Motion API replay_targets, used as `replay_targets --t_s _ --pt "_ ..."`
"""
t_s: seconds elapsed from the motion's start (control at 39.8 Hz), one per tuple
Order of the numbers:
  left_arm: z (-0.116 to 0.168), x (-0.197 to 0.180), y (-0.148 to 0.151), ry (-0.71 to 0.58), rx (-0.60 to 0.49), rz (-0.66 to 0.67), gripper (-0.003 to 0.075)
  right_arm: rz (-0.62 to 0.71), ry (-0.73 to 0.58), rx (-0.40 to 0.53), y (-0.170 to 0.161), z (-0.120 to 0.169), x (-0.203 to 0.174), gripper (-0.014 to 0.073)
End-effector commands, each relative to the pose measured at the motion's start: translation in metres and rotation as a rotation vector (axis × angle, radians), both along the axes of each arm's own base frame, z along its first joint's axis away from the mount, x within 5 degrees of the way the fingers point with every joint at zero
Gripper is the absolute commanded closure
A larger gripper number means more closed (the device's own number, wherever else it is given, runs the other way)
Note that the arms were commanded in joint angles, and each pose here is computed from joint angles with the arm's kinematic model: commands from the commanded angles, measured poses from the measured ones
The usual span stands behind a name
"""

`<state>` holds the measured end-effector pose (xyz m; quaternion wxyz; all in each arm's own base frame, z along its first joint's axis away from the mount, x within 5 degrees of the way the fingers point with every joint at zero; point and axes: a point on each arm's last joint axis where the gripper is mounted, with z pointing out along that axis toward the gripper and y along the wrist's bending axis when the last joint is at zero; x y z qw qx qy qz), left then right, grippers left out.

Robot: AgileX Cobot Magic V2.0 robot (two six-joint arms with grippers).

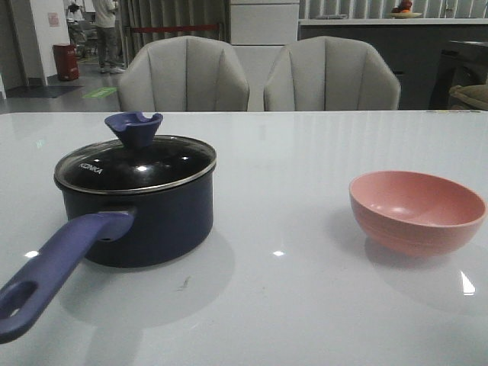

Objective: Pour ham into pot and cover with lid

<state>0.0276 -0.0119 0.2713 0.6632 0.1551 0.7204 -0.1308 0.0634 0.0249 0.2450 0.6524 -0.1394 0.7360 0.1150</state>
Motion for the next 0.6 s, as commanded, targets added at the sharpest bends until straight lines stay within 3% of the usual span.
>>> replay_targets --t_s 0.0,0.33,0.58 --pt "0.015 -0.002 0.001 -0.092 -0.041 0.001 0.0590 -0.012 -0.090 0.029 -0.001 0.016 0.001 0.0450" --pt "0.005 0.006 -0.002 -0.139 -0.048 0.013 0.0590 -0.012 -0.090 0.029 -0.001 0.016 0.001 0.0450" --pt "-0.038 0.022 0.002 -0.171 -0.088 0.210 0.0590 -0.012 -0.090 0.029 -0.001 0.016 0.001 0.0450"
